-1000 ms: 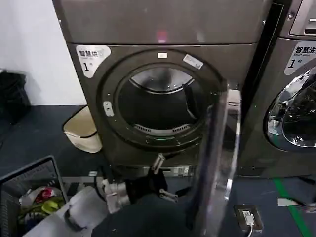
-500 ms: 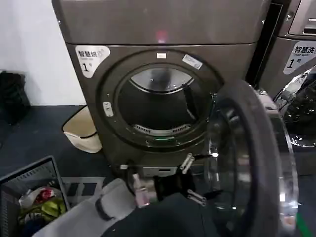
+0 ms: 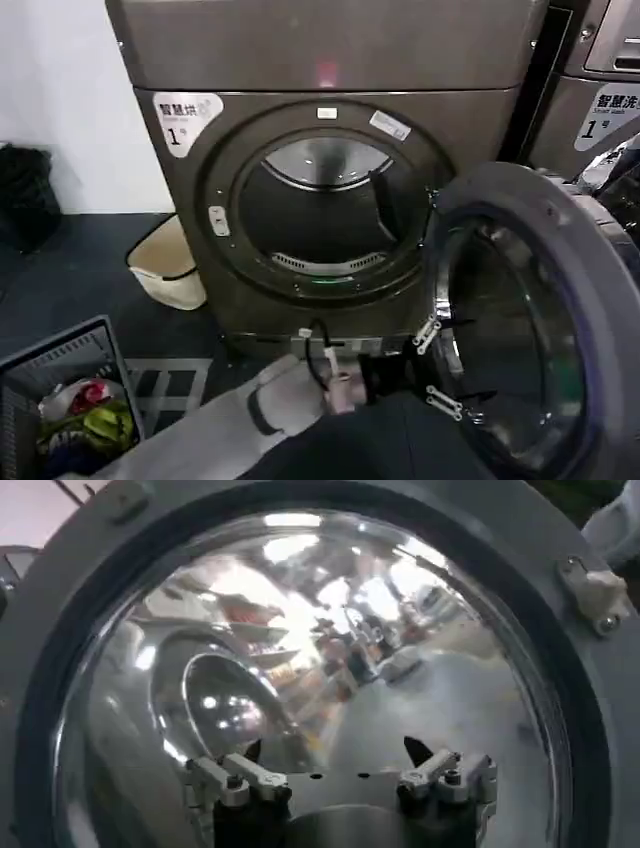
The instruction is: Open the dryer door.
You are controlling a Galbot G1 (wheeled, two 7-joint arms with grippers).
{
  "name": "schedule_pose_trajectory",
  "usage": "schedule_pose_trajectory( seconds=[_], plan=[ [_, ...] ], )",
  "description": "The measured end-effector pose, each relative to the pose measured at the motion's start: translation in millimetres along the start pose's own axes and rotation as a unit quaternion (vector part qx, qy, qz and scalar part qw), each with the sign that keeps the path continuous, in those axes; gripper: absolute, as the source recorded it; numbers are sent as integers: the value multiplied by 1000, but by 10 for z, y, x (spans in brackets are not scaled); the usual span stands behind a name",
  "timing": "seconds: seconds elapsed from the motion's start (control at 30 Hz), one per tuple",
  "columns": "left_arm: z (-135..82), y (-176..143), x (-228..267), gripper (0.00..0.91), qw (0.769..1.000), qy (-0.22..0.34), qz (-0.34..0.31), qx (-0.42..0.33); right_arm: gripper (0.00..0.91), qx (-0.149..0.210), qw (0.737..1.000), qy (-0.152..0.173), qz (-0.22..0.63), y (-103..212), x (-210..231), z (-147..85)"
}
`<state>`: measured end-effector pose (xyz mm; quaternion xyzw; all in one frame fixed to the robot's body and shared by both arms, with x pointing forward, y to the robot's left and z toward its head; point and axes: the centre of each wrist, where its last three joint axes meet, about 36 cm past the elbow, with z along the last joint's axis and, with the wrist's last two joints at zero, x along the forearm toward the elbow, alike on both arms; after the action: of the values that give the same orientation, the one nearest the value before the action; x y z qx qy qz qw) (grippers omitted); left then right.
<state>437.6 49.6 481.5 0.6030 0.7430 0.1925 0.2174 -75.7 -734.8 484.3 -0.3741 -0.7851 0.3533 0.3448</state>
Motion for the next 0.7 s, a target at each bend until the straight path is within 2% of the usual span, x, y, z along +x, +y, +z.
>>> schedule_pose_trajectory(
  seconds=[0.2,0.7],
  plan=[
    [84,10,-262,907,1000,-4,7,5,907,14,999,25,33,-158,348,100],
    [168,240,-867,907,1000,-13,-20,-17,907,11,998,33,61,-302,757,214]
  ],
)
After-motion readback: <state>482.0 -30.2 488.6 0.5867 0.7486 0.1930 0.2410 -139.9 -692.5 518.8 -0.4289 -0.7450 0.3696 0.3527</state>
